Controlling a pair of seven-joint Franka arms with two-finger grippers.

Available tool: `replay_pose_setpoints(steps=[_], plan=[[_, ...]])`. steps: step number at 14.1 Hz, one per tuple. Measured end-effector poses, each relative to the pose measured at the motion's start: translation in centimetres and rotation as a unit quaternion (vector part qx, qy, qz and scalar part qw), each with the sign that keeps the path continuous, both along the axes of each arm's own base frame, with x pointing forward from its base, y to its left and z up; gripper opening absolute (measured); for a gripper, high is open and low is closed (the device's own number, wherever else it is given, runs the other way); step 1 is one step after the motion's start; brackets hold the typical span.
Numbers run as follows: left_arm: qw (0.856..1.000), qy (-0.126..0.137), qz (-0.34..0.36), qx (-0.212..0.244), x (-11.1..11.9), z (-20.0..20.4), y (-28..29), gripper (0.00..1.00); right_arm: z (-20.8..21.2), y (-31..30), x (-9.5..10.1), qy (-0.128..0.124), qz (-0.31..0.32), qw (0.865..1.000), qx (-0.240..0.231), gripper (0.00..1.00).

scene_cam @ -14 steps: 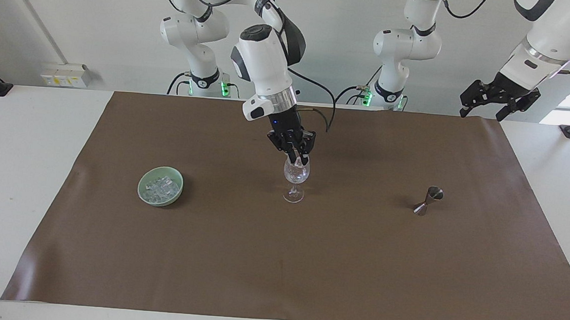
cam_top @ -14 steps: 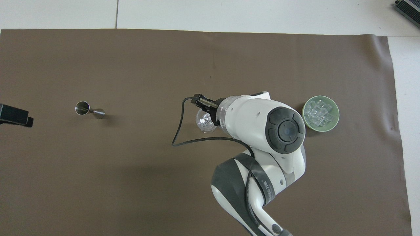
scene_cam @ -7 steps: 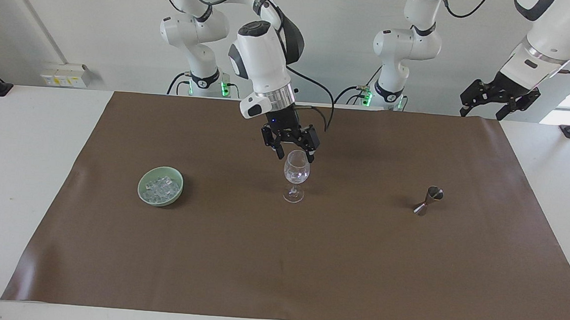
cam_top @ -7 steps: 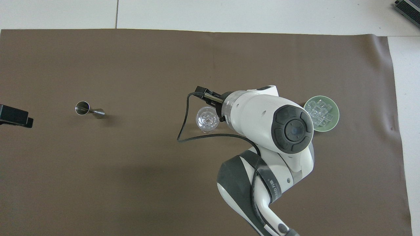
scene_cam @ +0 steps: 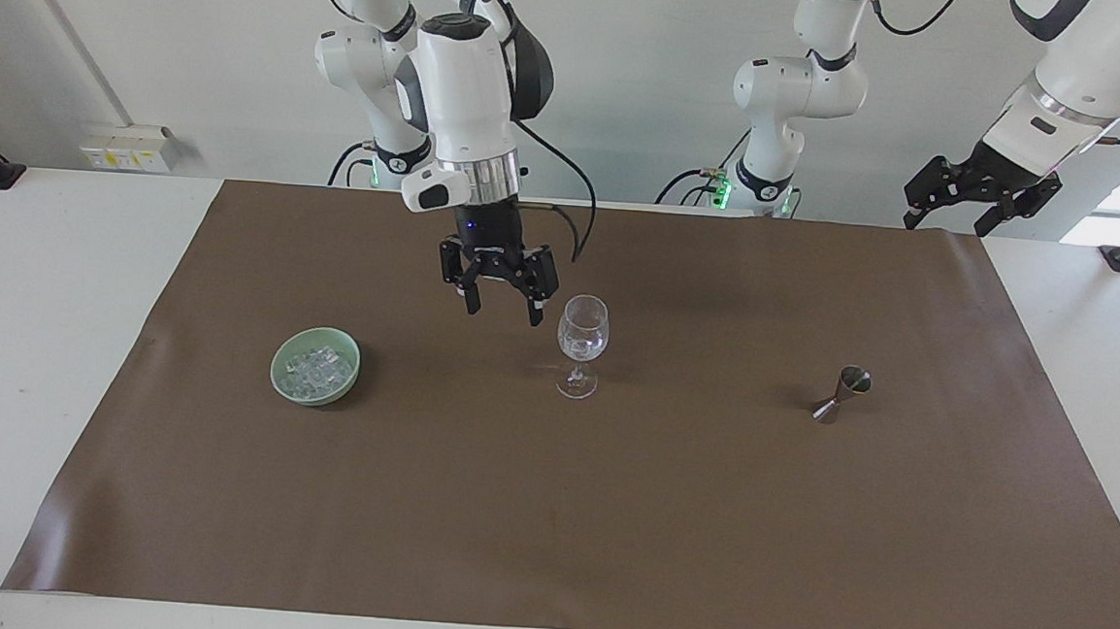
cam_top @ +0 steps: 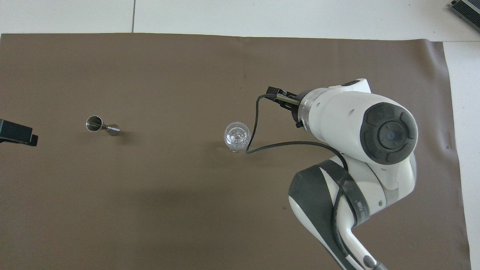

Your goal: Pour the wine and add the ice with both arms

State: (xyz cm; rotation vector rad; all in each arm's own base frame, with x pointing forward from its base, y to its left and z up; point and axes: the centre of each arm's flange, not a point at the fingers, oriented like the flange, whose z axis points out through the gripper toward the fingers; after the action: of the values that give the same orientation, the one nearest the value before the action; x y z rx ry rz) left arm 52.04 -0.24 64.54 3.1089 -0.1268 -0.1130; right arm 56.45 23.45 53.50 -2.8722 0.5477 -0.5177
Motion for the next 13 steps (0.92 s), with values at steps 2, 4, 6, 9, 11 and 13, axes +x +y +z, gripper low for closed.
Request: replay_pose_setpoints(steps=[2,4,6,9,11,13], plan=[[1.0,0.0,0.0,0.0,0.0,0.0,0.0,1.0,0.8,-2.2,-0.1,0.012,0.003,1.0,-0.018,1.0],[1.0,0.0,0.0,0.0,0.0,0.0,0.0,1.0,1.7,-4.3,-0.3,0.022,0.008,0.999,-0.034,1.0],[1.0,0.0,0.0,0.0,0.0,0.0,0.0,1.0,2.6,-7.2,-0.5,0.035,0.021,0.998,-0.056,1.0],[1.0,0.0,0.0,0.0,0.0,0.0,0.0,1.0,3.9,-11.8,-1.0,0.07,0.031,0.994,-0.081,1.0],[1.0,0.0,0.0,0.0,0.0,0.0,0.0,1.0,4.9,-13.3,-1.1,0.087,0.039,0.992,-0.088,1.0],[1.0,0.0,0.0,0.0,0.0,0.0,0.0,1.0,5.6,-14.9,-1.2,0.105,0.05,0.989,-0.096,1.0]])
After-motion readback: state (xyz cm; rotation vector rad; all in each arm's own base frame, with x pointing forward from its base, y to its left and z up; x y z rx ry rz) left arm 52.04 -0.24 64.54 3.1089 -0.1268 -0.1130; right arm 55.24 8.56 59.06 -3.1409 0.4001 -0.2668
